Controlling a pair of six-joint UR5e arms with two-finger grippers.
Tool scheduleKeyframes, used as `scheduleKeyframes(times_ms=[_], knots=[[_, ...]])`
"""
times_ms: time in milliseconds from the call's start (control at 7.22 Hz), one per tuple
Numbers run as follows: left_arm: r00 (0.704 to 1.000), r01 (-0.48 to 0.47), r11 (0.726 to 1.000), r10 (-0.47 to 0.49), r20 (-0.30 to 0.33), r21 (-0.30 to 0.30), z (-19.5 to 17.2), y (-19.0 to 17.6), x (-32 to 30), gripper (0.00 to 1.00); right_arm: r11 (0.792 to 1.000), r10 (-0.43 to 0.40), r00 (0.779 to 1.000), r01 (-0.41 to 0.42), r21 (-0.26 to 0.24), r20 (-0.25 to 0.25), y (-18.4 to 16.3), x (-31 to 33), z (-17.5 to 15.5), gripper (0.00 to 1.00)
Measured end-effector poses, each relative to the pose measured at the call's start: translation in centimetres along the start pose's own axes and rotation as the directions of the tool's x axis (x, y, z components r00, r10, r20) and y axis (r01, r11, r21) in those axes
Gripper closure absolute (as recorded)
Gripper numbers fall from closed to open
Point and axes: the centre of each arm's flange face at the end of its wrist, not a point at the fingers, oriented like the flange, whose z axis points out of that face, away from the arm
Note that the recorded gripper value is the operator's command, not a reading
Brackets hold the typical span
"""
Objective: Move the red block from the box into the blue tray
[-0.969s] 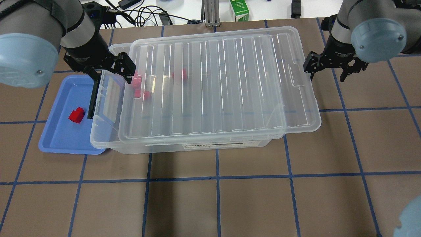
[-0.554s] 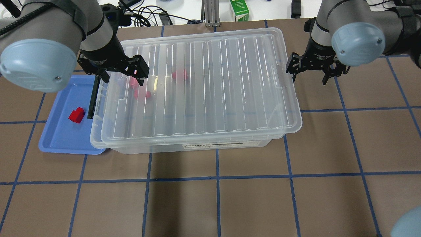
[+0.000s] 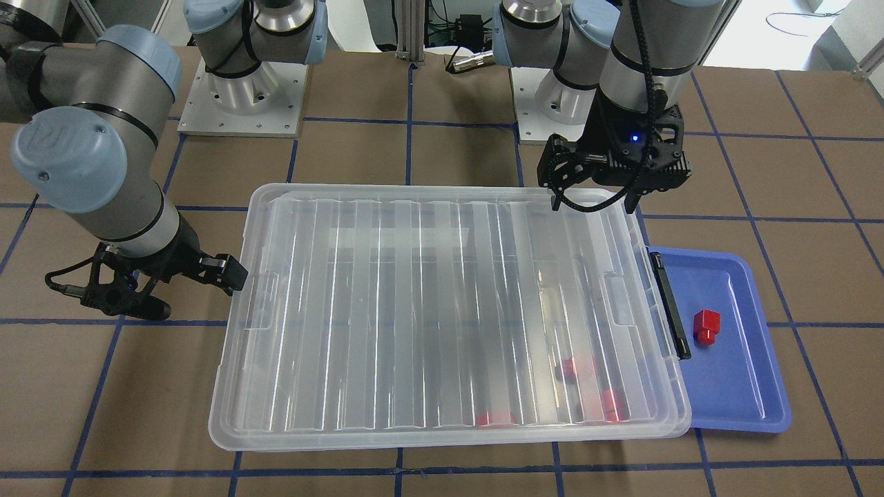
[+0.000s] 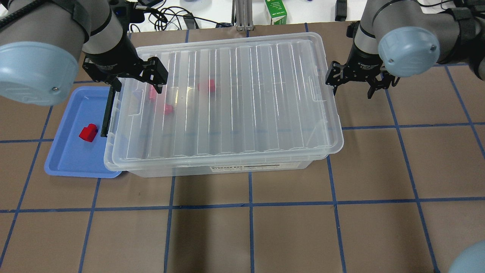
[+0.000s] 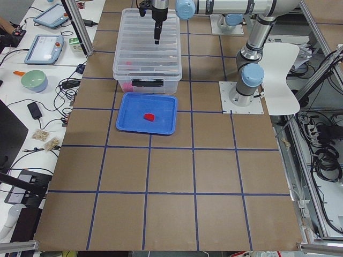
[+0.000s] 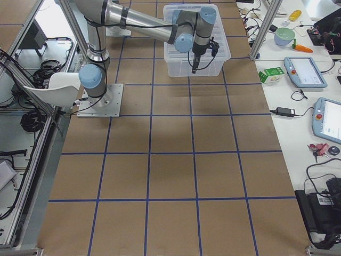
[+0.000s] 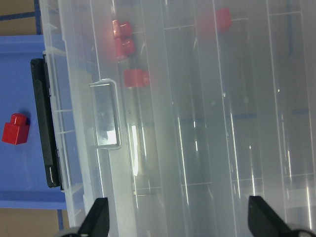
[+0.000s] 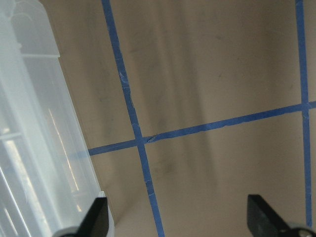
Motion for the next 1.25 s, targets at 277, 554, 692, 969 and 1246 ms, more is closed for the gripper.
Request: scheduleKeyframes(times_ms=[277,554,692,969,1246], knots=[[1.0,0.007,1.0,-0.007,0.0,-0.01,0.1,-0.1,-0.2,0.0,0.999,-0.008,1.0,0.008,0.046,0.005,0.6,0.1,-2.4,0.0],[1.0,0.011,0.999,-0.011,-0.001,-0.039,-0.6,-0.6,-0.4,0.0,0.993,0.008,1.0,-0.009,0.12,0.009,1.9,1.1,-6.3,0.0],[1.0,0.01,0.999,-0.01,-0.001,-0.052,-0.9,-0.9,-0.5,0.0,0.987,0.016,1.0,-0.017,0.157,0.01,3.2,1.5,-8.3,0.0],[1.0,0.009,0.998,-0.009,-0.002,-0.062,-1.1,-0.7,-0.4,0.0,0.982,0.007,1.0,-0.011,0.188,0.02,6.3,1.3,-11.3,0.0],[1.0,0.008,0.998,-0.008,-0.003,-0.063,-1.1,-0.6,-0.4,0.0,0.988,-0.032,0.999,0.029,0.152,0.018,8.1,-0.5,-11.5,0.0]])
